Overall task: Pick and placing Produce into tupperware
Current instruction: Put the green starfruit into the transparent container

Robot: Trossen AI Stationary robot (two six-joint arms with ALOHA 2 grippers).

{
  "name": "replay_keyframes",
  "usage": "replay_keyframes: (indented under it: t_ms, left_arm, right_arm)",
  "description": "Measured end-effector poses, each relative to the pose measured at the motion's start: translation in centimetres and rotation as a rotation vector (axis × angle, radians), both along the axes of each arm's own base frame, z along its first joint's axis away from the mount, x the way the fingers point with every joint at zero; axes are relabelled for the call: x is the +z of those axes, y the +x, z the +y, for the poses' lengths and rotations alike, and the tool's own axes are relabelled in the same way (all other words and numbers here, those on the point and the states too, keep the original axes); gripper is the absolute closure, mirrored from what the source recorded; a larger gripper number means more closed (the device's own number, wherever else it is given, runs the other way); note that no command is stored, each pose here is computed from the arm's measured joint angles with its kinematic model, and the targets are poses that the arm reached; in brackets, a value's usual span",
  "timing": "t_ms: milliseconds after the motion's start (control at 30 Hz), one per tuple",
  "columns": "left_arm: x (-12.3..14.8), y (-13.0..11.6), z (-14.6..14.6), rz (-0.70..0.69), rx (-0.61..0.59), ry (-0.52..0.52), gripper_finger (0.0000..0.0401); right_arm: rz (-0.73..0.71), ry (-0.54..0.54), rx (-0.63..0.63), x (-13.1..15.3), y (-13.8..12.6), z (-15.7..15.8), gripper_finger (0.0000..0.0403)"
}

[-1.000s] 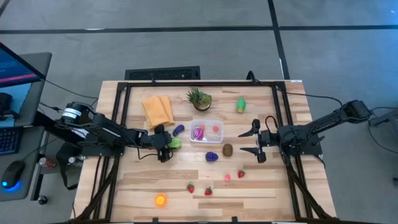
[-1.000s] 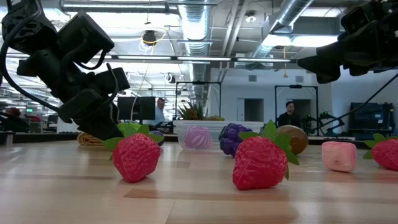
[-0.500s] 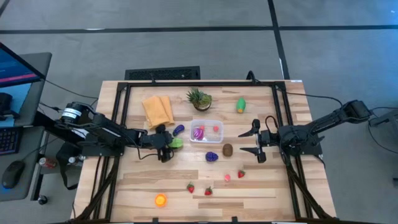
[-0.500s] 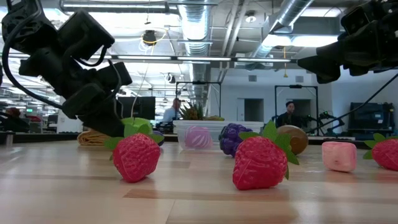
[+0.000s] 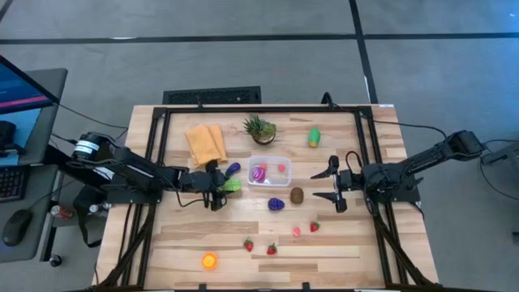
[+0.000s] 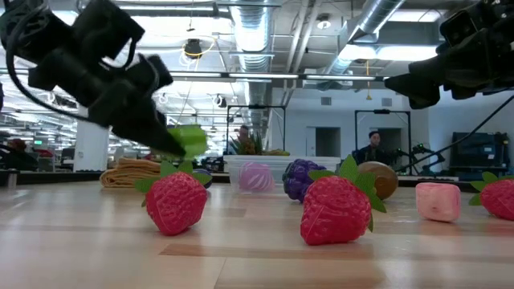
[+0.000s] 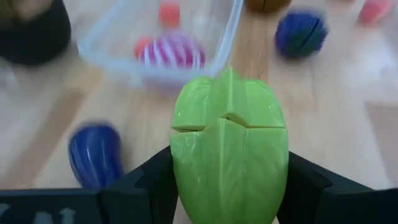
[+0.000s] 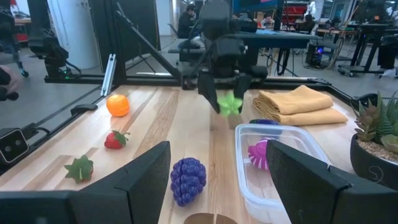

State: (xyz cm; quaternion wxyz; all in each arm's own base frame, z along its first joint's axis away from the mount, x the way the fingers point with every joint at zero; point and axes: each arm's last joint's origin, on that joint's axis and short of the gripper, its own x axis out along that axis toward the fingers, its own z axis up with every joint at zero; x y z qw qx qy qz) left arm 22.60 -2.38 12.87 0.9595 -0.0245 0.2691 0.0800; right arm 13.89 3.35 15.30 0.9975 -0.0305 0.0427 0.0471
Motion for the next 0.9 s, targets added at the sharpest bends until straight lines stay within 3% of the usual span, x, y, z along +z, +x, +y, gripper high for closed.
replay_keyframes:
  t_ms: [233,600,900]
  left_arm:
    - [1.8,0.4,0.0,-0.109,-0.046,0.070,0.0208]
    - [5.0,3.3,0.1,-0.190,-0.100,0.222,0.0208]
    - [5.3,6.6,2.1,-0.182,-0.150,0.227,0.0208]
  right_arm:
    - [-0.001,0.000,0.000,0.0,0.0,0.0,0.0143]
    - [-0.001,0.009,-0.001,0.0,0.0,0.0,0.0143]
    - [-0.002,0.009,-0.001,0.0,0.0,0.0,0.0143]
